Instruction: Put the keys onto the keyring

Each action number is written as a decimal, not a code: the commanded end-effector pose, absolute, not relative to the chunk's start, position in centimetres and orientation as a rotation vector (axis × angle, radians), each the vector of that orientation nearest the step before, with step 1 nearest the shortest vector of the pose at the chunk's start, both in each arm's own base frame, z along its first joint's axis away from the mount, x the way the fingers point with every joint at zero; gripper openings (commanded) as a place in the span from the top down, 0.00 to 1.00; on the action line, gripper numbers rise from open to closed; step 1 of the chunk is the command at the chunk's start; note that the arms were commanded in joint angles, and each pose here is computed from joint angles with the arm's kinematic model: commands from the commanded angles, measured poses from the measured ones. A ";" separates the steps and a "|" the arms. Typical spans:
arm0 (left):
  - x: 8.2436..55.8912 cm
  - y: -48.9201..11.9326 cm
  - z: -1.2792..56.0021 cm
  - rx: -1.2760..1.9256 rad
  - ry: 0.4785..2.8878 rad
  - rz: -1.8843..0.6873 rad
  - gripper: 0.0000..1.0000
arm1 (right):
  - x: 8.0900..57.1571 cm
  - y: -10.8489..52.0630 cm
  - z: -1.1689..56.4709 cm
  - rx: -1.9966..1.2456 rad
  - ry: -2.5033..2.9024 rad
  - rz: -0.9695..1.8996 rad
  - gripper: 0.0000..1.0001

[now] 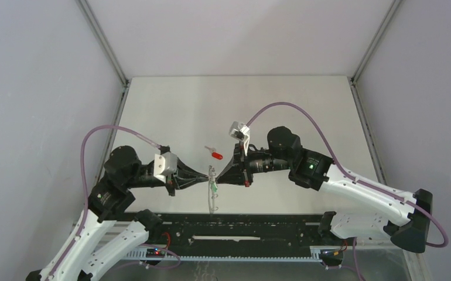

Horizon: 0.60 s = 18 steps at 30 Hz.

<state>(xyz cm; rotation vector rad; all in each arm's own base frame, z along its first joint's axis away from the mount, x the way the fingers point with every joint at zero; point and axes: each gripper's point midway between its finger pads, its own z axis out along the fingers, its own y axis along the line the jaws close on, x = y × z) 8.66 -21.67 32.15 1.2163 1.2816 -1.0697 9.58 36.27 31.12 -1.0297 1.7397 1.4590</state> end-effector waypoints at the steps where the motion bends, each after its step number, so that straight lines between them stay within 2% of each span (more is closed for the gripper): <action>1: 7.1 -21.8 36.5 1.222 1.128 -1.117 1.00 | 9.1 36.4 31.8 -1.061 1.705 1.504 1.00; 9: 7.0 -21.9 36.6 1.217 1.134 -1.144 1.00 | 9.1 36.1 32.8 -1.077 1.686 1.473 0.98; 12: 7.0 -22.0 36.5 1.203 1.151 -1.165 1.00 | 9.4 35.4 33.9 -1.066 1.648 1.427 0.78; 18: 6.8 -22.2 36.7 1.163 1.183 -1.227 1.00 | 9.6 33.5 37.1 -1.074 1.484 1.332 0.48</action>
